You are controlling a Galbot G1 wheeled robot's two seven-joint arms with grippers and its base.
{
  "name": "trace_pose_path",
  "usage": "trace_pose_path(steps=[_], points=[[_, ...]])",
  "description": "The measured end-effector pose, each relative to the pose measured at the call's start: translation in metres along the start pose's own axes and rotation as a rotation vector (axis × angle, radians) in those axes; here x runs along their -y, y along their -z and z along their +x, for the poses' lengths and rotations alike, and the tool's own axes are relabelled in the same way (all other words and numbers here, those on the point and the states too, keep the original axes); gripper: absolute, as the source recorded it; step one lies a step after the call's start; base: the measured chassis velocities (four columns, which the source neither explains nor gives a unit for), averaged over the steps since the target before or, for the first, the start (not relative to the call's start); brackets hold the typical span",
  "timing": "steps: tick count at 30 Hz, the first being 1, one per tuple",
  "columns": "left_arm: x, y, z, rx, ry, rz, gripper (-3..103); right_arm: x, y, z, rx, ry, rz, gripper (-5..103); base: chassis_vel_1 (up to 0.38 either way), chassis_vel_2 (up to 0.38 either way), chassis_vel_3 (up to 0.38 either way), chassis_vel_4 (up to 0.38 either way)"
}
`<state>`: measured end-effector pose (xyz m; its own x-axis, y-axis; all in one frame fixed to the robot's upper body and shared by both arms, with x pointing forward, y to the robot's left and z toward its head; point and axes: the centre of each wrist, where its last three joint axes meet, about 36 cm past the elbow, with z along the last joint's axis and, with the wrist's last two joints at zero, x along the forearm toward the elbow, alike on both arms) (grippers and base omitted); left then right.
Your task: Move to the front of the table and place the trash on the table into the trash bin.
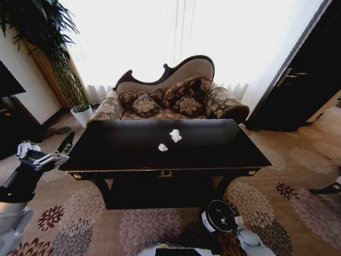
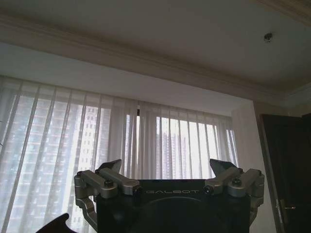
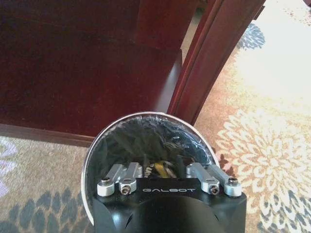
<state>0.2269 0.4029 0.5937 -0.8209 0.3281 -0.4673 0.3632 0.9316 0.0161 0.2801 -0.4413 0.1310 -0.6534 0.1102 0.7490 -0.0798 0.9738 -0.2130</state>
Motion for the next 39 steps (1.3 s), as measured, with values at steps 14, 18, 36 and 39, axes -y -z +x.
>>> trace_pose_path(steps=[14, 18, 36, 39], points=[[0.001, -0.009, -0.001, 0.0, 0.003, 0.016, 100, -0.015, 0.02, 0.027, 0.175, 0.24, 0.105, 86, 0.0, 0.0, 0.0, 0.0], [0.005, -0.008, -0.002, 0.001, -0.002, 0.017, 100, -0.012, 0.019, 0.042, 0.256, 0.389, 0.167, 96, 0.0, 0.0, 0.0, 0.0], [0.012, -0.001, 0.001, 0.009, -0.003, 0.014, 100, -0.049, 0.07, 0.099, 0.771, 1.167, 0.174, 100, 0.0, 0.0, 0.0, 0.0], [0.014, 0.0, 0.001, 0.011, -0.003, 0.016, 100, -0.05, 0.094, 0.109, 0.846, 1.25, 0.186, 100, 0.0, 0.0, 0.0, 0.0]])
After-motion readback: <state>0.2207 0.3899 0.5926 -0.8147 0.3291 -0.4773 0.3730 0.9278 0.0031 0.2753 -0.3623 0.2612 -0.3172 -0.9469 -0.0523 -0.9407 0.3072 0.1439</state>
